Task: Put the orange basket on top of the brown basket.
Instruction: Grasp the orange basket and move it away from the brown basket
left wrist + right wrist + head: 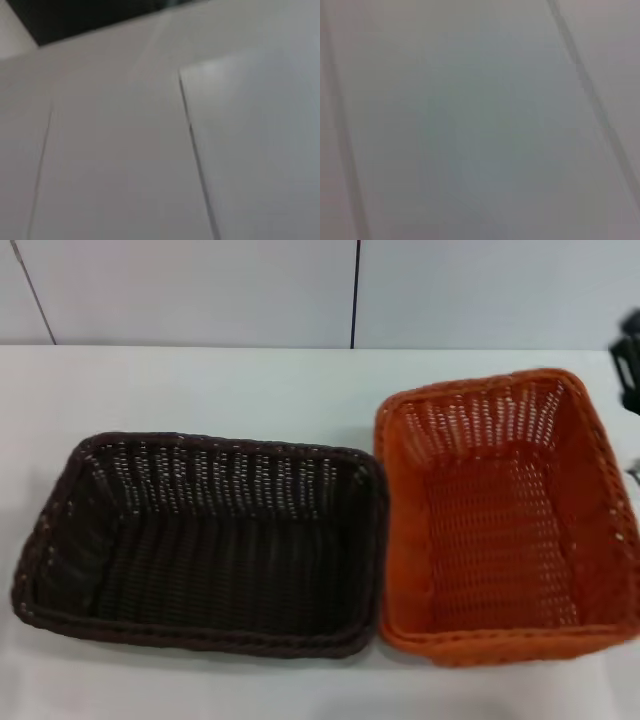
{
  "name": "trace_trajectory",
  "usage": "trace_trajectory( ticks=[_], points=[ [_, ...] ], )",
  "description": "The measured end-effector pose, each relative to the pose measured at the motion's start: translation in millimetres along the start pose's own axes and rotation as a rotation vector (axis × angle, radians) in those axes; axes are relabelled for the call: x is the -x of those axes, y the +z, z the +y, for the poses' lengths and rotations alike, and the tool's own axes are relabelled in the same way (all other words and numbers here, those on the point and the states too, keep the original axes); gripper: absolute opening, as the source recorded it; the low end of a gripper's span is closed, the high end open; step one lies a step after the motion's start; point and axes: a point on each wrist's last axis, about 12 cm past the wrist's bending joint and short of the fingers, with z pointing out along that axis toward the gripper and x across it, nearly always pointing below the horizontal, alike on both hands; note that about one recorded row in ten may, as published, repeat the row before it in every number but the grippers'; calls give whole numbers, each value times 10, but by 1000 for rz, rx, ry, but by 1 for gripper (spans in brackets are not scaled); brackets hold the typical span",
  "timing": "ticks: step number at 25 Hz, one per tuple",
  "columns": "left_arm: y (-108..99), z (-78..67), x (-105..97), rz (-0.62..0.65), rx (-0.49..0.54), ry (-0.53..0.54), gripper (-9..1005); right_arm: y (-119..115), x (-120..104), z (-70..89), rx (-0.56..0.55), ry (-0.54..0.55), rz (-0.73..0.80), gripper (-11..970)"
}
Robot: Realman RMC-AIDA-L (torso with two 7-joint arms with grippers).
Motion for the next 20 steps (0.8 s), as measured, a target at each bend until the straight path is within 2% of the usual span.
trace_trajectory(
  ticks=[1,2,3,5,6,10,11,16,20],
  points=[
    [-299,131,-122,61,11,43,730,70,67,163,90,11,-9,755],
    [-398,170,-164,89,15,70,730,70,67,163,90,11,-9,755],
    [-544,232,-220,132,25,107,729,105,99,235,129,15,-12,755],
    [-618,268,-247,157,33,122,729,158,154,366,191,25,-13,754],
    [-817,370,-287,223,69,153,728,145,188,438,217,37,-11,753],
    [-885,412,-281,242,87,163,727,25,216,399,189,47,-4,752],
    [-904,428,-276,247,93,166,727,-46,272,334,155,59,-13,751],
    [-906,431,-279,246,97,167,726,-208,437,236,119,71,-47,749],
    [-862,406,-320,244,94,162,726,-253,497,251,111,75,-55,748]
  ],
)
